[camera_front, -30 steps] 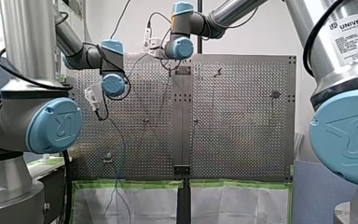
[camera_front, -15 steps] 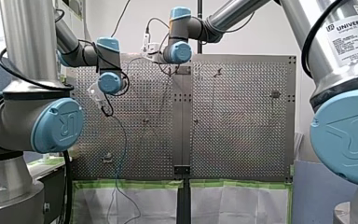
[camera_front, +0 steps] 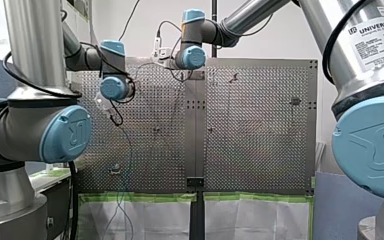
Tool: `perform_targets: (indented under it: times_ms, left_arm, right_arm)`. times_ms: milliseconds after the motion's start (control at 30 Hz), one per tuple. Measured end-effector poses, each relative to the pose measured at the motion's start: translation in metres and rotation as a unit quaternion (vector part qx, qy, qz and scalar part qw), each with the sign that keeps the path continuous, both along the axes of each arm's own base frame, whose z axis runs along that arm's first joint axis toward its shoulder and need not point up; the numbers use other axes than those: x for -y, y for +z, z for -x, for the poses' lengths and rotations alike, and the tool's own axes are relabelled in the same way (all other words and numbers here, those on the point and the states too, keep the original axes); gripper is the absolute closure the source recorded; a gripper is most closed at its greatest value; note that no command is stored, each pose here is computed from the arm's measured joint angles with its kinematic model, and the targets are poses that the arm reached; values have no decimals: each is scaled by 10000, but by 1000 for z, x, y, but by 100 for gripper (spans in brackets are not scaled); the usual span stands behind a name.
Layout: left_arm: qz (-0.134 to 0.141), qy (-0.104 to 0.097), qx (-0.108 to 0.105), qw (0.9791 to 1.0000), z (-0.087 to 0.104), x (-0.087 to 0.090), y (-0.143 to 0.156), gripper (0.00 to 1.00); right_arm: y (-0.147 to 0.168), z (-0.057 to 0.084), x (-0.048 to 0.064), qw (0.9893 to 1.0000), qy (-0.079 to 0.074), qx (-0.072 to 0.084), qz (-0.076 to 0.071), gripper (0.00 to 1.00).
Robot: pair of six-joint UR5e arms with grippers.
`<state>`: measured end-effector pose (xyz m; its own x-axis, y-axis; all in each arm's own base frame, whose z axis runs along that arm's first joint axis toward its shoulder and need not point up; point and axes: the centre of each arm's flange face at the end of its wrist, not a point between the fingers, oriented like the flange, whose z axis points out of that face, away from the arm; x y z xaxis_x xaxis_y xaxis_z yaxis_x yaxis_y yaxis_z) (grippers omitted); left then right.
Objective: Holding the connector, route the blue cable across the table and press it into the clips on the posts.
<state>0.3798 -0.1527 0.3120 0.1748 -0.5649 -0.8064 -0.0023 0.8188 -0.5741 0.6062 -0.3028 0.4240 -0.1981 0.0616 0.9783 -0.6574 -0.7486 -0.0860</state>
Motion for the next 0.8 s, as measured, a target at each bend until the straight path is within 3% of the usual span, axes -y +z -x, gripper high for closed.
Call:
perform_targets:
  times_ms: [400,633,800]
  left_arm:
    - [396,-227,-58,9989,-11,-14,21,100]
    - [663,-405,-298,9965,-11,-19,18,100]
    - [850,-499,-207,9949,-16,-27,21,100]
  right_arm:
    - [0,1,8,10000,-54,55,31,100]
    - [-6,-3,12,10000,-37,68,23,100]
    - [-14,-11,15,10000,16,26,9,100]
